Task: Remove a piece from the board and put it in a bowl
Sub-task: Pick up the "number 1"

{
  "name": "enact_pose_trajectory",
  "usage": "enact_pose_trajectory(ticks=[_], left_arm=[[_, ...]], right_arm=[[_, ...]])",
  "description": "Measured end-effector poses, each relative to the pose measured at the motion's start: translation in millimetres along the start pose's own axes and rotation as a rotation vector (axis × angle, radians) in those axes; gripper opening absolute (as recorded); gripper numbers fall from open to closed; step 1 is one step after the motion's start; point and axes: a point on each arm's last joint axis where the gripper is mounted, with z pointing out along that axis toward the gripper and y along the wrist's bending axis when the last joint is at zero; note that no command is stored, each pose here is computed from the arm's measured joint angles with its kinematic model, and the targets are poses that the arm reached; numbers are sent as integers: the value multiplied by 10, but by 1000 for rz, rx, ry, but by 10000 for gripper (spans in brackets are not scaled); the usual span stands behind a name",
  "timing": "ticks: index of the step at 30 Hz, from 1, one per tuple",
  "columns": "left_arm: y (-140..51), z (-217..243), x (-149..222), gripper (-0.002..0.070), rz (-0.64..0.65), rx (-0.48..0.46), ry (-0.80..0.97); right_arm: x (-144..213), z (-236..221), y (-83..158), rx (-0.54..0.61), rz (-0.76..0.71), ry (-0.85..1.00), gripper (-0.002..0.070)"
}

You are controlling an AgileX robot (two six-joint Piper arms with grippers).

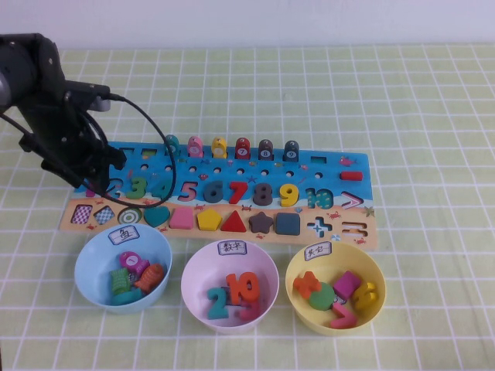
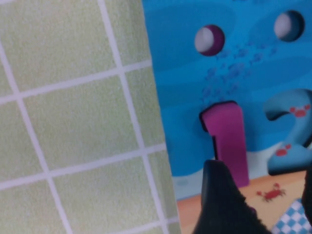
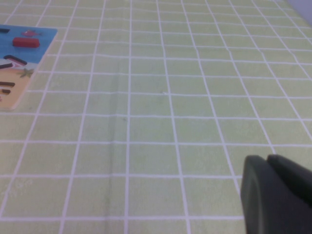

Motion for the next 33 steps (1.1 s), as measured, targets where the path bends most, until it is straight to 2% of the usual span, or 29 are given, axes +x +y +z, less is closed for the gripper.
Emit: enact_pose_trajectory(ticks=[7,16,18,24,33], left_arm=[[27,174,-11,307,5,-16,25],[42,173,-24,299,5,-22,8],[42,173,-24,263,3,-22,8],[44,173,-28,91,-4,-24,4],[44,165,-36,69,-45,-23,-2]], right_arm=[[0,0,0,0,0,0,-17],[0,0,0,0,0,0,-17],[0,0,0,0,0,0,-17],[0,0,0,0,0,0,-17],[0,0,0,0,0,0,-17]])
